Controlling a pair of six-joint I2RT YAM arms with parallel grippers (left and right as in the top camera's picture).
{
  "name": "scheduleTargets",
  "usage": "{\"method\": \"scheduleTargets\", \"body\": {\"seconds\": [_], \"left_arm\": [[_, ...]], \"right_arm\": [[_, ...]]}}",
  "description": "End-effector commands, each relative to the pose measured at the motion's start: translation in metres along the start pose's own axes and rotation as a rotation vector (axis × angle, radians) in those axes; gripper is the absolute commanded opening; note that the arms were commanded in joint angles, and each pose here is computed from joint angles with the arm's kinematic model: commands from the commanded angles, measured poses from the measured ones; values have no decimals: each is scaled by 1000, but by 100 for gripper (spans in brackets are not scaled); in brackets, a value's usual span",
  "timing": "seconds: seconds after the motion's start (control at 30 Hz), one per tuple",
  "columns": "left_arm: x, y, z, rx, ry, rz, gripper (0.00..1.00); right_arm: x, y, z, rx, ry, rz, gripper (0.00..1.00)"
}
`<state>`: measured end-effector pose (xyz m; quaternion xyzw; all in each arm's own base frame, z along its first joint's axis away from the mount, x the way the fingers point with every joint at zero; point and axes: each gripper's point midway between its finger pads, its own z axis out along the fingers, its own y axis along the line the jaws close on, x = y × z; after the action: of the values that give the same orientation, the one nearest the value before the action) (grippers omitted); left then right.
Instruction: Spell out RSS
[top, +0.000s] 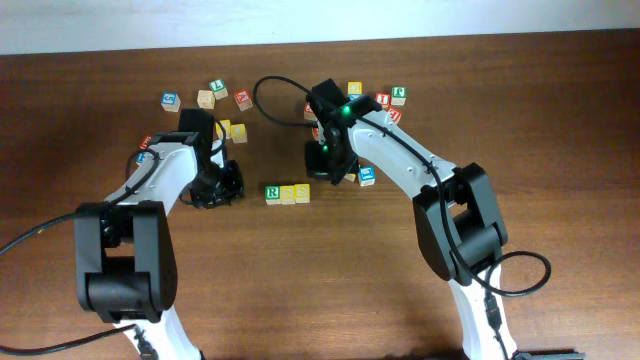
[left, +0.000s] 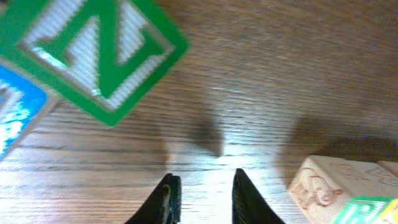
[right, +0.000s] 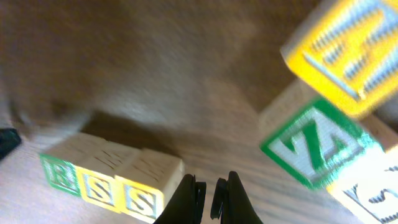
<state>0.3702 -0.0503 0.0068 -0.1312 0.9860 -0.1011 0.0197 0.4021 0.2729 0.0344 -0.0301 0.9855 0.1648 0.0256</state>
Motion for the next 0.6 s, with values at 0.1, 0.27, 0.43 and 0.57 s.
{"method": "scheduleTargets", "body": {"seconds": [0.1, 0.27, 0.43, 0.57], "left_arm": [[-5, 10, 0, -59, -12, -31, 25], [-3, 12, 0, -66, -2, -34, 23], [-1, 12, 0, -68, 5, -35, 22], [-1, 12, 0, -68, 6, -35, 22]], "right_arm": [[-7, 19, 8, -9, -45, -57, 4], [-5, 23, 12, 40, -73, -64, 4], [1, 22, 21, 80, -78, -54, 4], [4, 20, 26, 79, -71, -40, 4]]}}
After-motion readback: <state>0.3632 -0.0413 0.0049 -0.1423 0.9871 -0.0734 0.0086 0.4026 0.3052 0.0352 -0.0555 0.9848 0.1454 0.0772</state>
